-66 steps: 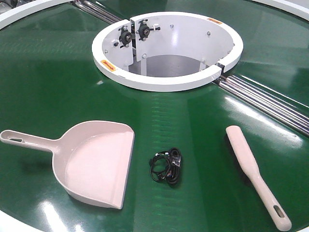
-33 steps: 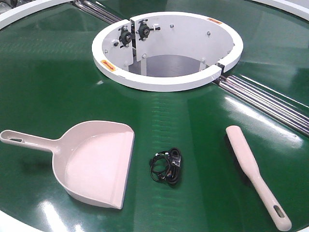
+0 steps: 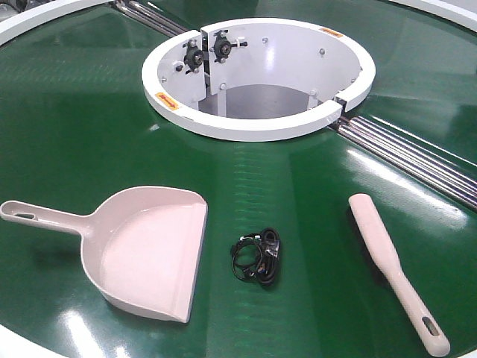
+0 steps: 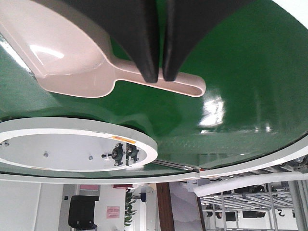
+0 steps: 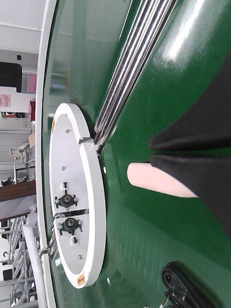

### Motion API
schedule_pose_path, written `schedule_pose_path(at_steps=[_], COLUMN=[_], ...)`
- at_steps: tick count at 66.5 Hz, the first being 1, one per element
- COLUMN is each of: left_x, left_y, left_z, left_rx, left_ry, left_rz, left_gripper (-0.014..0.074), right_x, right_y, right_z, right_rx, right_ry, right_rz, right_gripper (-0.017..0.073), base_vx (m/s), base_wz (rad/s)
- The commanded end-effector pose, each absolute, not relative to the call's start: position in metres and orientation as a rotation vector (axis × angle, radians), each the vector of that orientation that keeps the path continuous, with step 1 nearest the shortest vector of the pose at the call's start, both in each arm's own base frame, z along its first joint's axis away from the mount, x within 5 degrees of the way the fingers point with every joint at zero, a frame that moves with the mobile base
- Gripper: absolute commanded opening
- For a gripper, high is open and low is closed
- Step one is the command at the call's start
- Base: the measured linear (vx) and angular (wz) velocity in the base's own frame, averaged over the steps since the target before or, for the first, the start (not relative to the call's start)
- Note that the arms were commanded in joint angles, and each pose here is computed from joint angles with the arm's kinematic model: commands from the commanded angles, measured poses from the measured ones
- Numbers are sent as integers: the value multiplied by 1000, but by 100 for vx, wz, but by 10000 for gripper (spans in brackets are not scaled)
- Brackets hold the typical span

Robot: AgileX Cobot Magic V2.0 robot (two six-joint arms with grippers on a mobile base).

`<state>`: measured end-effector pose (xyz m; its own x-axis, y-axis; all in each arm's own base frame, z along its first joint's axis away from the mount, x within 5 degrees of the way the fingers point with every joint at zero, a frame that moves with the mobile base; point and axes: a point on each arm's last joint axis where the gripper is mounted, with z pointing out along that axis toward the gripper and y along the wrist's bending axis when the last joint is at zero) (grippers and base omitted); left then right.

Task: Clean and inspect green conveyor with broom and dustpan

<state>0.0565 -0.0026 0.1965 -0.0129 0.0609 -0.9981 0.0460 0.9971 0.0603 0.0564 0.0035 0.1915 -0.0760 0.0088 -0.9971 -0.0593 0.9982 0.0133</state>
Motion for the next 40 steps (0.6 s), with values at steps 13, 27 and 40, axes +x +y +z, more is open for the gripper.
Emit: schedule_pose_path(at_steps=[13,27,40], left_x=[48,67,110], left_y=[-1,-4,-7], left_z=[248,314,330], left_rx=[-7,13,79], left_ry=[1274,1491,1849], left_rz=[-73,-73,-38], left_gripper=[-6,-6,-6], right_x=[56,56,56], right_y=[3,3,3], right_z=[192,192,192], right_rx=[-44,-44,-44], right_ry=[1570,1570,1570], right_rz=[43,43,43], right_gripper=[-10,-10,-10], base_vx=[0,0,0], base_wz=[0,0,0])
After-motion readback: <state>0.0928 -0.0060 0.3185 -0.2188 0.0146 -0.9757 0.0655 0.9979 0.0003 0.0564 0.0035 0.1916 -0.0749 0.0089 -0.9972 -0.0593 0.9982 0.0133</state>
